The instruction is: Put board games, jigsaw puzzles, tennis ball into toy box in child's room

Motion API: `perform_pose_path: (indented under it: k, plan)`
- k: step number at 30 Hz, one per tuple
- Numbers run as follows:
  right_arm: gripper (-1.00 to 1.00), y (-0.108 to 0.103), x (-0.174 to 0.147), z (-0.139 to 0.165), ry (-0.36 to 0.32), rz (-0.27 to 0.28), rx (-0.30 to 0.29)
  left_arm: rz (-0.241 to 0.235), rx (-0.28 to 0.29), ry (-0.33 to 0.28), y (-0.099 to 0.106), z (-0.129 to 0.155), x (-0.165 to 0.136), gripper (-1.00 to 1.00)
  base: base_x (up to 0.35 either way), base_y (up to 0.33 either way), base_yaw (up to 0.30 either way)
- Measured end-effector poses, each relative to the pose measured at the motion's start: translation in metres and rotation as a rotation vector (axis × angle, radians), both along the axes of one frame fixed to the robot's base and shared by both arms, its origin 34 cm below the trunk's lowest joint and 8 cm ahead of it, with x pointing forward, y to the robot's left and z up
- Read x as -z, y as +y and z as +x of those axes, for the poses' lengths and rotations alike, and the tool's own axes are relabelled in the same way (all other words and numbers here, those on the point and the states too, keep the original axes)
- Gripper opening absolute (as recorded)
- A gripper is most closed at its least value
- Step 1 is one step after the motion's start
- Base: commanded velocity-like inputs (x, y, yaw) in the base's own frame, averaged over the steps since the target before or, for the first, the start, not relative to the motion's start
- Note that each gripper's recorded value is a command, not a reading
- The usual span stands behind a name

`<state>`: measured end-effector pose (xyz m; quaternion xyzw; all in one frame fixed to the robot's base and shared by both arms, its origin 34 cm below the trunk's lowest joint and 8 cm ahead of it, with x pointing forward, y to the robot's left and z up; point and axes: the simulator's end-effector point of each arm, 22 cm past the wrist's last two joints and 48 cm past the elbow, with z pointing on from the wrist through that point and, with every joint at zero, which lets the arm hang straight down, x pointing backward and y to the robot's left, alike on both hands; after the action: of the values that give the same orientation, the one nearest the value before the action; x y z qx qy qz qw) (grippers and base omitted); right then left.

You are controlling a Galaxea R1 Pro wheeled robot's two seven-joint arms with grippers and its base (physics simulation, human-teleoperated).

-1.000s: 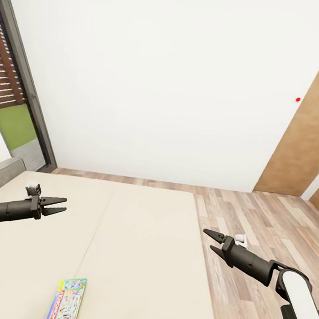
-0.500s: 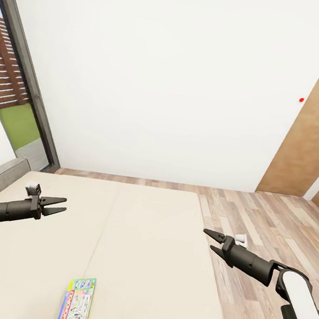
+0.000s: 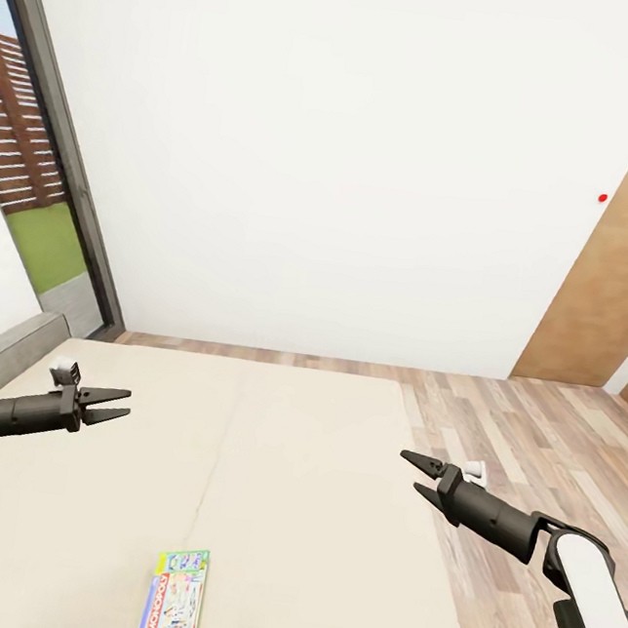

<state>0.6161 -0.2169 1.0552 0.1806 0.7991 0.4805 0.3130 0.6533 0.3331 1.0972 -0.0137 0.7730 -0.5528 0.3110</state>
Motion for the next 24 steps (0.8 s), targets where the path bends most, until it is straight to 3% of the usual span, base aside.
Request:
perform_pose_path:
  k: [11,13,14,15,19,23,24]
  plan:
    - [1.0,0.003,0.002,-0.001,0.004,-0.012,-0.006,0.003,0.007,0.009,-0.004,0.0,0.003,1.0,0.0,0.006,0.0]
    - [1.0,0.004,0.001,-0.001,0.003,-0.014,-0.007,0.027,-0.002,0.023,-0.003,0.001,0.01,1.0,0.0,0.0,0.0]
    - [1.0,0.007,0.005,-0.002,0.013,-0.036,-0.015,0.164,-0.068,0.099,0.004,0.011,0.05,1.0,0.0,0.0,0.0]
    - [1.0,0.011,0.01,-0.003,0.025,-0.057,-0.025,0.22,-0.097,0.132,0.004,0.016,0.067,1.0,0.0,0.0,0.0]
    - [1.0,0.026,0.025,-0.008,0.068,-0.135,-0.062,0.373,-0.174,0.211,0.004,0.026,0.111,1.0,0.0,0.0,0.0]
    - [1.0,0.033,0.036,-0.004,0.102,-0.24,-0.079,0.528,-0.247,0.233,0.003,0.038,0.147,1.0,0.0,0.0,0.0]
    - [1.0,0.033,0.037,-0.003,0.108,-0.255,-0.08,0.547,-0.256,0.239,0.004,0.039,0.152,1.0,0.0,0.0,0.0]
